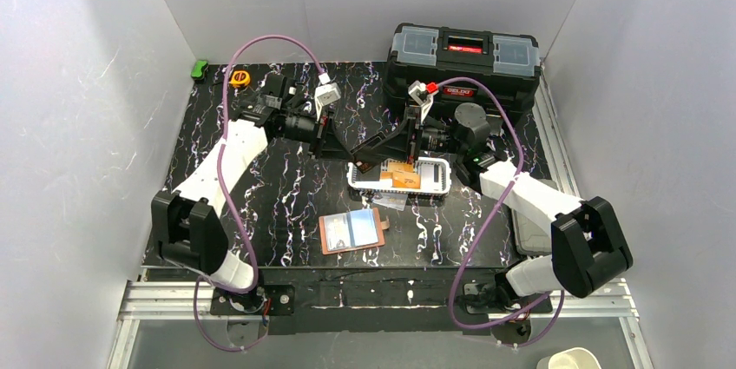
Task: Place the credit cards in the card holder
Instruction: Place the credit card in the storage box.
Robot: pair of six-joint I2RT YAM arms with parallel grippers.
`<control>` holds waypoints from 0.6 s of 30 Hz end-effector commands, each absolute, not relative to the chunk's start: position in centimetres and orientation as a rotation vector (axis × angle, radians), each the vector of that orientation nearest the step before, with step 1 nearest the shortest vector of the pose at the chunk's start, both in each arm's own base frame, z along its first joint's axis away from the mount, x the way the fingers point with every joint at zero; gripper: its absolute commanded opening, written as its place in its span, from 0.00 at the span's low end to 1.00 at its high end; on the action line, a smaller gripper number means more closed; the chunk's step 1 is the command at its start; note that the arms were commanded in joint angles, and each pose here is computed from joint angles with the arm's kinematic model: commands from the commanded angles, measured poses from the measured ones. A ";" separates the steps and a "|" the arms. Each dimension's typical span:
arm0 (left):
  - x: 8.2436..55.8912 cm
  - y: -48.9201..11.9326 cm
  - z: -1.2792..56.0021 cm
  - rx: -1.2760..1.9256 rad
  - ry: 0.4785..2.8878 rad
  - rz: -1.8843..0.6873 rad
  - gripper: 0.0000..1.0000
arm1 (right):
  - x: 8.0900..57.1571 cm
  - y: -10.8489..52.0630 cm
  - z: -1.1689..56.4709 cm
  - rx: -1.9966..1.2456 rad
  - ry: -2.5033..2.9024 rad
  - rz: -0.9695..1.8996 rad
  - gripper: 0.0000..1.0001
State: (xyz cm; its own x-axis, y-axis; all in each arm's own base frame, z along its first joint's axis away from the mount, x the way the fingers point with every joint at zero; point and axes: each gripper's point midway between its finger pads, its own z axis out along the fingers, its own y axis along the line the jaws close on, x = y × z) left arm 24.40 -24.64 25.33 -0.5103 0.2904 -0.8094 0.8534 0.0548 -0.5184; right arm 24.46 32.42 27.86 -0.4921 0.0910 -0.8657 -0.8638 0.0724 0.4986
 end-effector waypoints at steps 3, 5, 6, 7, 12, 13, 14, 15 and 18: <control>26.6 -25.2 22.4 1.159 1.877 -1.437 0.00 | 27.0 31.3 28.6 -0.712 1.519 1.413 0.01; 27.1 -25.3 22.0 1.164 1.894 -1.441 0.00 | 27.0 31.0 28.6 -0.706 1.515 1.407 0.01; 27.2 -25.3 21.8 1.166 1.901 -1.446 0.00 | 27.0 30.9 28.6 -0.708 1.514 1.407 0.01; 27.3 -25.3 21.8 1.167 1.905 -1.450 0.00 | 27.0 30.9 28.5 -0.710 1.516 1.407 0.01; 27.1 -25.4 21.7 1.162 1.914 -1.480 0.09 | 26.8 30.7 28.5 -0.710 1.506 1.428 0.01; 27.0 -25.4 21.7 1.160 1.919 -1.486 0.09 | 26.8 30.7 28.5 -0.711 1.501 1.434 0.01; 26.9 -25.4 21.8 1.160 1.918 -1.492 0.10 | 26.8 30.7 28.6 -0.714 1.497 1.438 0.01; 26.9 -25.4 21.9 1.159 1.918 -1.498 0.10 | 26.8 30.7 28.6 -0.713 1.495 1.439 0.01; 26.7 -25.4 21.8 1.158 1.925 -1.506 0.11 | 26.8 30.7 28.7 -0.712 1.490 1.439 0.01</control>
State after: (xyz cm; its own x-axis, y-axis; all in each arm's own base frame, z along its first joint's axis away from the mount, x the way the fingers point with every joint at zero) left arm 26.86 -25.64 21.24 -0.5605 0.3414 -0.7545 0.8146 0.0634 -0.5765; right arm 26.77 30.89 25.74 -0.5056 0.1297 -0.8530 -0.8326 0.1857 0.5218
